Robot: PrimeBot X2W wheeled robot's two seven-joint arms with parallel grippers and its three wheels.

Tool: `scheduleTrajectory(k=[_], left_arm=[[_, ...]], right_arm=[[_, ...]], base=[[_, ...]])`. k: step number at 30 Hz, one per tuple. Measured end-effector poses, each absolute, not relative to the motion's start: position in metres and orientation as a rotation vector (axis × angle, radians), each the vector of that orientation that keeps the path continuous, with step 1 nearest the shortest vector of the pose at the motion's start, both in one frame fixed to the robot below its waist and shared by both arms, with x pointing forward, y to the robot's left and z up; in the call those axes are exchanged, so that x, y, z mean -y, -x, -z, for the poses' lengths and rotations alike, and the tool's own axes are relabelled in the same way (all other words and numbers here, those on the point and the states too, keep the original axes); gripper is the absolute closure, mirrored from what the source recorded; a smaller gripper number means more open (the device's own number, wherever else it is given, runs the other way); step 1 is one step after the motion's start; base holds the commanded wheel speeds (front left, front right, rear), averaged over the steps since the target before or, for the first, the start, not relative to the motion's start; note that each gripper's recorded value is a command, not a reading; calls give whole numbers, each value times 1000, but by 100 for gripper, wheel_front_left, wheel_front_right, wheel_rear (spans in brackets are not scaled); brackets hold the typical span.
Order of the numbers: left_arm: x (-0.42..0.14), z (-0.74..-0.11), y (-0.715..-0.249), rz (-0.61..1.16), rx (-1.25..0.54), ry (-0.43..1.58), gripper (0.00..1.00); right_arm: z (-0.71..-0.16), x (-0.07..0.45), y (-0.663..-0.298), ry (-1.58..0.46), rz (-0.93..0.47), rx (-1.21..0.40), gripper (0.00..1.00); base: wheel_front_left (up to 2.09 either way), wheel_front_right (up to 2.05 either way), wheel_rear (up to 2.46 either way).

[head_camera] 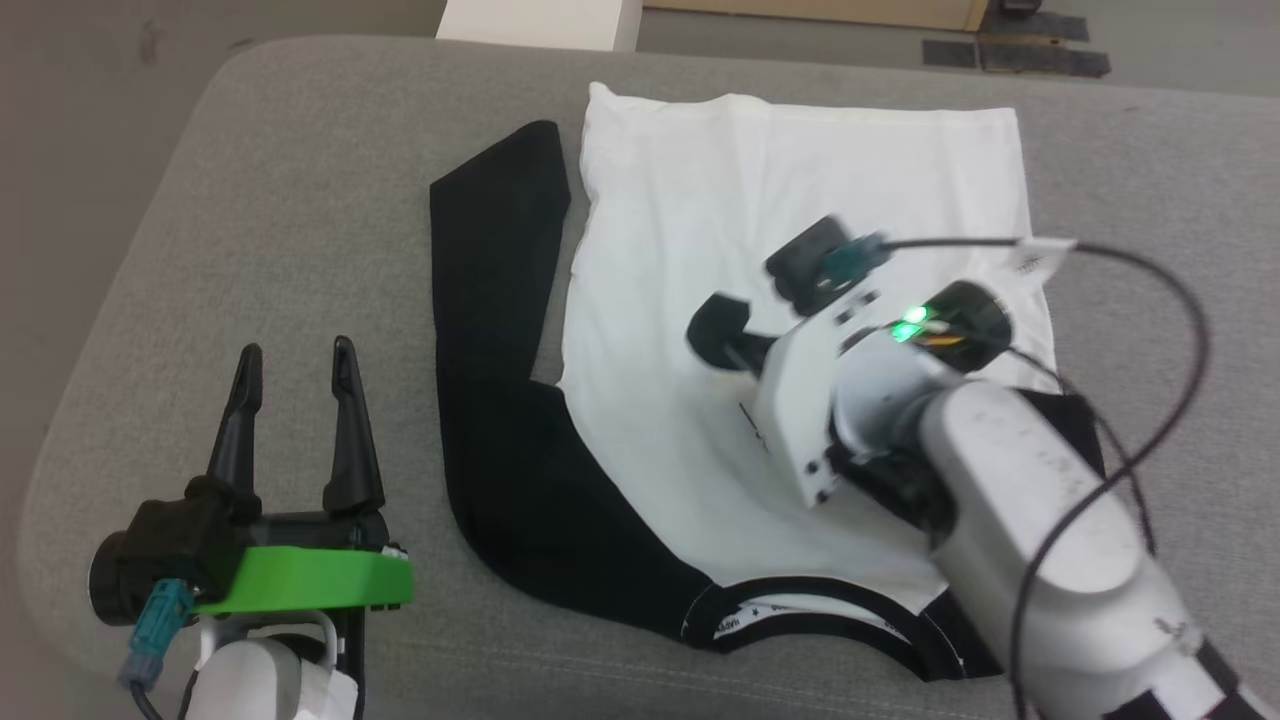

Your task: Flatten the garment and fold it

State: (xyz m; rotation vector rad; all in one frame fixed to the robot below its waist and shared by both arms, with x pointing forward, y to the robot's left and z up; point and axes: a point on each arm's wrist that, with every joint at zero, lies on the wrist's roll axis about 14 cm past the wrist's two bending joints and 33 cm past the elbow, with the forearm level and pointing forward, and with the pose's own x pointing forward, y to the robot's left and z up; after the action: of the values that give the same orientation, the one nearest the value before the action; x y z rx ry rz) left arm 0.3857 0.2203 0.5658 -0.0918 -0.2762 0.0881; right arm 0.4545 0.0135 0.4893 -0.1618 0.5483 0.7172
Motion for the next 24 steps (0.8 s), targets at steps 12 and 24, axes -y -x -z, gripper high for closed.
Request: scheduleTrajectory(k=[12,24], left_arm=[[-229,-543,-387,-127,209,106,0],[-234,-538,-385,-148,194,109,0]], right_arm=[[-419,-67,-434,177,-858,-675,100],[-427,-95,-413,41,-960,-680,0]], base=[[0,0,0],[0,0,0]])
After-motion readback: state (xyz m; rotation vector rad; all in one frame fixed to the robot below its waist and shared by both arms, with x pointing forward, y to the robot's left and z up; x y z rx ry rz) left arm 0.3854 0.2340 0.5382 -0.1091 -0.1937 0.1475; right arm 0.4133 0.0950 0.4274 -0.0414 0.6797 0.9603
